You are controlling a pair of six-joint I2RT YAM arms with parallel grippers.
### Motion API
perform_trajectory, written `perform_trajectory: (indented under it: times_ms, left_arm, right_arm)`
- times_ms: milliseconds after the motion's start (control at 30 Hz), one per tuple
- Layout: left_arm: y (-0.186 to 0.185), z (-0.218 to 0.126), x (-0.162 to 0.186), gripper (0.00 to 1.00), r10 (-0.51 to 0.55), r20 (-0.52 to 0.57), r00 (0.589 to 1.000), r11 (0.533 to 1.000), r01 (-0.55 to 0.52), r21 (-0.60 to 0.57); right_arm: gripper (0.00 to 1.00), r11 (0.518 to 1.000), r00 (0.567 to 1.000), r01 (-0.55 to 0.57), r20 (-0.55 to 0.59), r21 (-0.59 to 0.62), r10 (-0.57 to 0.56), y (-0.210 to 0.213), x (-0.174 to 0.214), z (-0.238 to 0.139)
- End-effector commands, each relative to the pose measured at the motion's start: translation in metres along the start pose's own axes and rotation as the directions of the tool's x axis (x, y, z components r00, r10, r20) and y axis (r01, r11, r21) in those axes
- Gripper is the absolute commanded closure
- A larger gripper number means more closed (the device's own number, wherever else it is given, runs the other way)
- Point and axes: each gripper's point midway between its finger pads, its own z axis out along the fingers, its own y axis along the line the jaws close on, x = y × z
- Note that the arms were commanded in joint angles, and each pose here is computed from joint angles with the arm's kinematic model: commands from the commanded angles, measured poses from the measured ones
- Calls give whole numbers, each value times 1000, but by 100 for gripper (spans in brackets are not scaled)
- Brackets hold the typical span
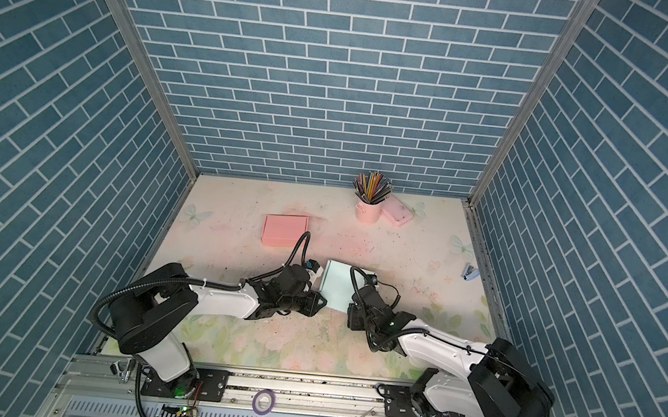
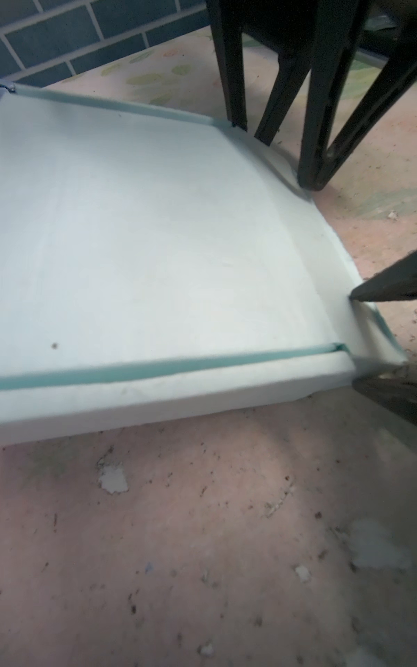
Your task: Fold the paper box
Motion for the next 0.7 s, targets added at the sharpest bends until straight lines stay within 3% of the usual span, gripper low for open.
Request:
perform_trajectory:
  times_ms: [0,100,333,500,667]
  left_arm:
    - [1,1,-3,64,1,17,1000,1000,-1,5]
    - [-3,-8,-7,59,11,33,999,1000,-11,19]
    - [-4,-38,-3,32,74,-38,997,997,-74,-1]
    - [-1,-56,-36,29,100,1,995,995,-100,-11]
    - [-11,-43,-80,27,188,27,982,982,-187,-10]
  right_arm:
    - [39,1000,999,8,38,-8,-8,5,-15,-2]
    - [39,1000,999,14,48,-9,-14,6,-18,-5]
    - [38,1000,999,8,51,1,-8,1,-21,-5]
    - [38,1000,999,-8,47,-3,8,-3,-20,-3]
    - [39,1000,999,-13,45,-3,14,-5,-21,-2]
